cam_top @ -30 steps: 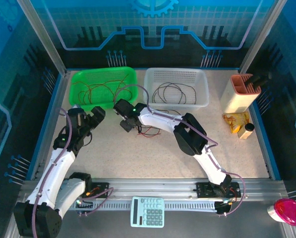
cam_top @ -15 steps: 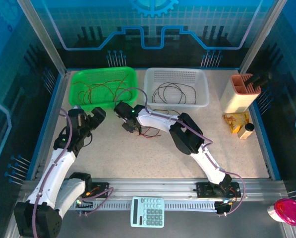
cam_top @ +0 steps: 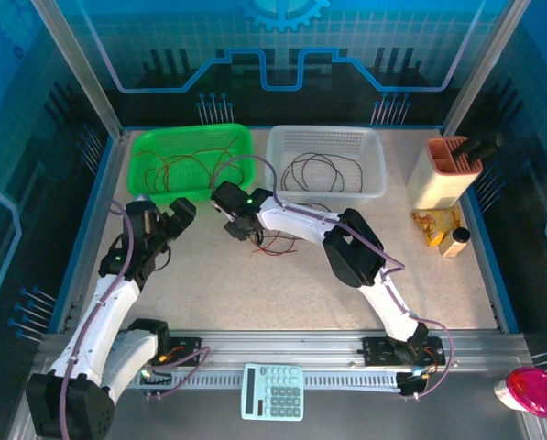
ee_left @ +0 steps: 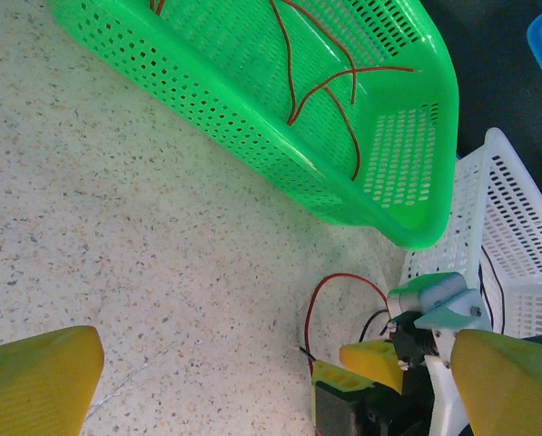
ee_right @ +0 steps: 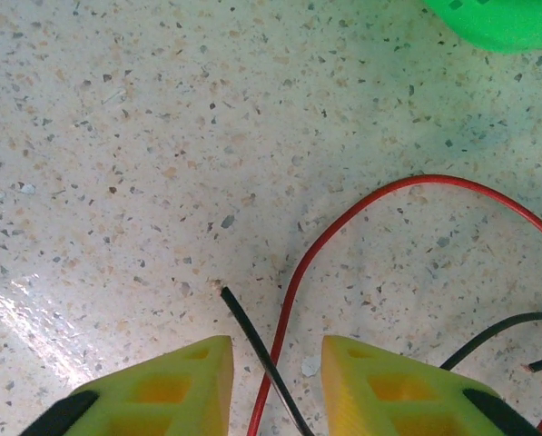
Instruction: Untangle the cables
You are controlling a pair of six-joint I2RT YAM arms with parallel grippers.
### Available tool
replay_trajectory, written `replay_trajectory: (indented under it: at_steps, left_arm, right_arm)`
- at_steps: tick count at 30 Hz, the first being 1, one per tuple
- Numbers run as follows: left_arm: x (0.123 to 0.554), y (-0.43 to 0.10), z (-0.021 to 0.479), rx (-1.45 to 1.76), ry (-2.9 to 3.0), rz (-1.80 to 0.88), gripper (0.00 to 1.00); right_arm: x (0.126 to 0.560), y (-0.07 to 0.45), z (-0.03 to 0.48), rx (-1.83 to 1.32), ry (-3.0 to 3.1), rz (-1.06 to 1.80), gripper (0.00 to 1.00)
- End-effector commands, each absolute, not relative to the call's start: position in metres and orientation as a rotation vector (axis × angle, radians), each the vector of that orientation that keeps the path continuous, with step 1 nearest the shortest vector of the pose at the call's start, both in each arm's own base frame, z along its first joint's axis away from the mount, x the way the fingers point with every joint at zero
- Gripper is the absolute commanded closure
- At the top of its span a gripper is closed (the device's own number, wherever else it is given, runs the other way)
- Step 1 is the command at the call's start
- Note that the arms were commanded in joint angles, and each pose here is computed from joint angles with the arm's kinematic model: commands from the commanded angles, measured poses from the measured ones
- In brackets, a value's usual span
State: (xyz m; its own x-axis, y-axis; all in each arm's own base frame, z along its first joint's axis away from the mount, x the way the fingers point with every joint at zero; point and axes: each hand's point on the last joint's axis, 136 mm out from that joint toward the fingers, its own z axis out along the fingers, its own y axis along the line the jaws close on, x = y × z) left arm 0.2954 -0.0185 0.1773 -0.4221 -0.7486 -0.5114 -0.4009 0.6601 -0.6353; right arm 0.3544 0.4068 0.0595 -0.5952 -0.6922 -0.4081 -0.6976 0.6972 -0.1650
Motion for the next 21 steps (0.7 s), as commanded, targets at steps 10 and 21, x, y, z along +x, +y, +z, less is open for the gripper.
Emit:
replay_trajectory:
  at_steps: [10, 21]
  left_arm:
    - [0.298, -0.02, 0.179, -0.889, 2.038, -0.577, 0.01]
    - [0.298, -0.021, 0.177, -0.892, 2.036, -0.582, 0.01]
  right_arm:
    - [0.355, 0.396, 0.044, -1.059, 2.524, 0.021, 0.66]
    - [0.356, 0.399, 0.038, -1.059, 2.543, 0.046, 0.66]
